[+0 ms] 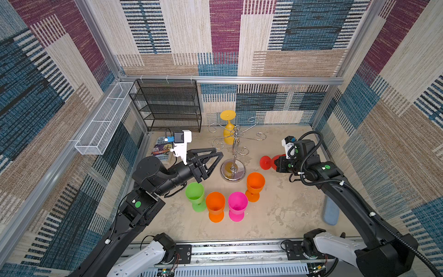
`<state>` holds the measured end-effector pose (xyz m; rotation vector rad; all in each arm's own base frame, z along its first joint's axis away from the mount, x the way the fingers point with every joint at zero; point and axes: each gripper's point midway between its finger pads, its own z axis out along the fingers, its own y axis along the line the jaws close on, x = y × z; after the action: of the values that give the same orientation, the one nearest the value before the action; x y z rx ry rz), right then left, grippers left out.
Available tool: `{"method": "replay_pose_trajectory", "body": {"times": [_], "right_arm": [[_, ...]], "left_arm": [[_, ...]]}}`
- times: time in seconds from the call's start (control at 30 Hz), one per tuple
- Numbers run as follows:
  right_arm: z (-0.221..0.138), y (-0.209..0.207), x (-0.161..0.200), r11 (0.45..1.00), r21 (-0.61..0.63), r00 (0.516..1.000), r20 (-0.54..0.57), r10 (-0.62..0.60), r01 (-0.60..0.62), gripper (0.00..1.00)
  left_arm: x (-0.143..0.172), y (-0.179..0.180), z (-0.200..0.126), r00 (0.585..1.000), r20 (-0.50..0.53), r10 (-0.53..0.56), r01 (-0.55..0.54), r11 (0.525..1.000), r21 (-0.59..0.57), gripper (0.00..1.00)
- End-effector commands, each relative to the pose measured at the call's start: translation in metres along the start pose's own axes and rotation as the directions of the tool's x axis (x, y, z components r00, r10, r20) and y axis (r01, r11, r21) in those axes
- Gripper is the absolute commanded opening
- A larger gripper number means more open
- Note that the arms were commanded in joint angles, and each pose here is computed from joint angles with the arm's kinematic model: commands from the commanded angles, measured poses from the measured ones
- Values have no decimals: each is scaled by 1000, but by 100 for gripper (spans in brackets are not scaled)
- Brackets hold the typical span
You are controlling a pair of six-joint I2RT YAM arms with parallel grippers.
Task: Take the wine glass off the wine glass rack
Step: Place the wine glass at the center of the table.
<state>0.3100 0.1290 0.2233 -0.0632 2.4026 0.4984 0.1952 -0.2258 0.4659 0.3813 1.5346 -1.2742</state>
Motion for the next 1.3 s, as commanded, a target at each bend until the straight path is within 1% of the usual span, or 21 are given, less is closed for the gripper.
{"method": "replay_pose_trajectory", "body": {"times": [0.0,0.33,0.47,0.63,0.97,1.27], "right_arm": [[10,2,8,999,-20,998,-45,-39,38,0],[36,-5,26,998,15,987,-151,-62,65,0],[46,1,31,996,9,979,-185,-81,84,0],[56,-7,36,989,83,969,-226,-102,123,0],[58,-1,29,987,85,966,-234,-115,138,0],[48,-1,17,972,140,950,-277,-146,190,0]], "left_arm": [[1,1,1,1000,-5,19,-19,1000,0,59],[3,2,10,1000,-20,6,-6,1000,18,59],[3,2,15,1000,-27,1,0,1000,23,59],[3,2,17,999,-32,-4,5,999,31,59],[5,4,17,999,-37,-1,2,1000,23,59],[7,3,16,999,-37,-2,3,999,34,58]]}}
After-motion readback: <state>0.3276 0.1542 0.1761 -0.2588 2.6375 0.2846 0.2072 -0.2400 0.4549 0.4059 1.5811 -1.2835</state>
